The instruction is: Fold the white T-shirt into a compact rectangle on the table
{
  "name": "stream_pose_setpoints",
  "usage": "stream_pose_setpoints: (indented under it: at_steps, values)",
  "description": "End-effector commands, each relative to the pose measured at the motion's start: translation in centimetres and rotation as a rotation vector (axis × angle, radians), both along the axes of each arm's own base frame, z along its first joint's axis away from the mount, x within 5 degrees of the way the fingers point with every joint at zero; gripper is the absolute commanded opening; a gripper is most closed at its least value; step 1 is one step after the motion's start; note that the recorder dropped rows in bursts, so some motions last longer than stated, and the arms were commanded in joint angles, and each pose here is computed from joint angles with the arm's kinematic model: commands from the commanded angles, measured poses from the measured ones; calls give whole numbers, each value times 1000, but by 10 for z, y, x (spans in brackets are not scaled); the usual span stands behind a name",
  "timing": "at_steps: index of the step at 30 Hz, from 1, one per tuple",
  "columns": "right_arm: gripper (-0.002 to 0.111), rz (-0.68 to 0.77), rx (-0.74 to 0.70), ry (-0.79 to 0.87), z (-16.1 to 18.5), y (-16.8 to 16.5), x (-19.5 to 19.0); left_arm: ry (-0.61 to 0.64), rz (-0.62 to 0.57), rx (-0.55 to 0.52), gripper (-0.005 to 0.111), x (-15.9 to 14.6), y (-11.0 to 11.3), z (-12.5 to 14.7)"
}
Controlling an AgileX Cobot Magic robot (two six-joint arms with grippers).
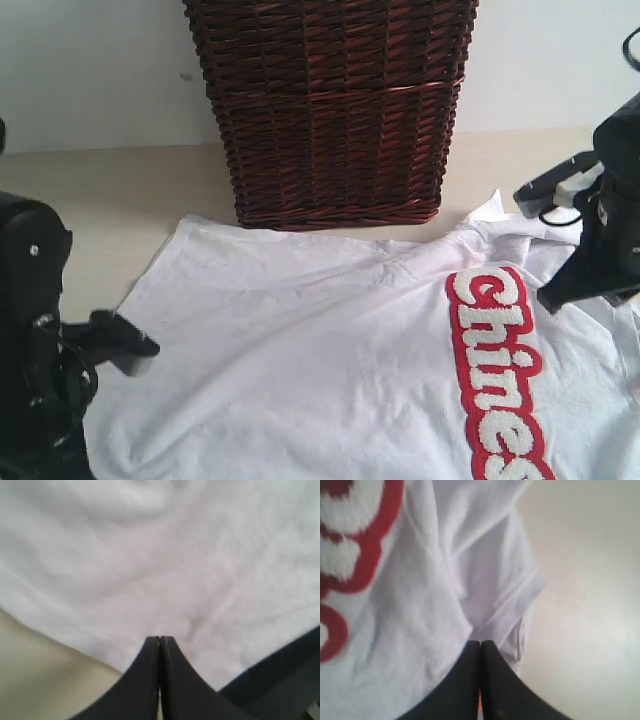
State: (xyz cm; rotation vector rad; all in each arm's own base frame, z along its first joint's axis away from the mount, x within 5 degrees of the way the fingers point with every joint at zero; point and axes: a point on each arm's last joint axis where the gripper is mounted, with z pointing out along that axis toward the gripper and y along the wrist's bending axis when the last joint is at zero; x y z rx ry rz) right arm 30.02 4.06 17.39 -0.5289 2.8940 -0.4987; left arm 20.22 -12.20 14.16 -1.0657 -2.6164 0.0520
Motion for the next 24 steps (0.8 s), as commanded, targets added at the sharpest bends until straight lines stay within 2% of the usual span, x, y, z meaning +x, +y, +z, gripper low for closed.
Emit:
stream_pose_setpoints:
  at_steps: [1,5,12,15,18,24]
  values:
    - [19,96,76,-181,17,7,12,-293,48,-22,0,22,-2,39]
    - [43,124,81,-292,13,10,27,-454,109,-88,0,35,-8,65]
    - [45,168,15,-246,-23,16,67,-585,121,-182,0,52,-18,85]
    - [38,190,-5,-286,-32,19,89,-673,124,-244,0,62,-24,93]
    - [25,154,21,-358,-40,24,109,-763,129,-309,0,71,-30,101]
    - [7,164,59,-372,-64,34,135,-928,147,-432,0,85,-39,118]
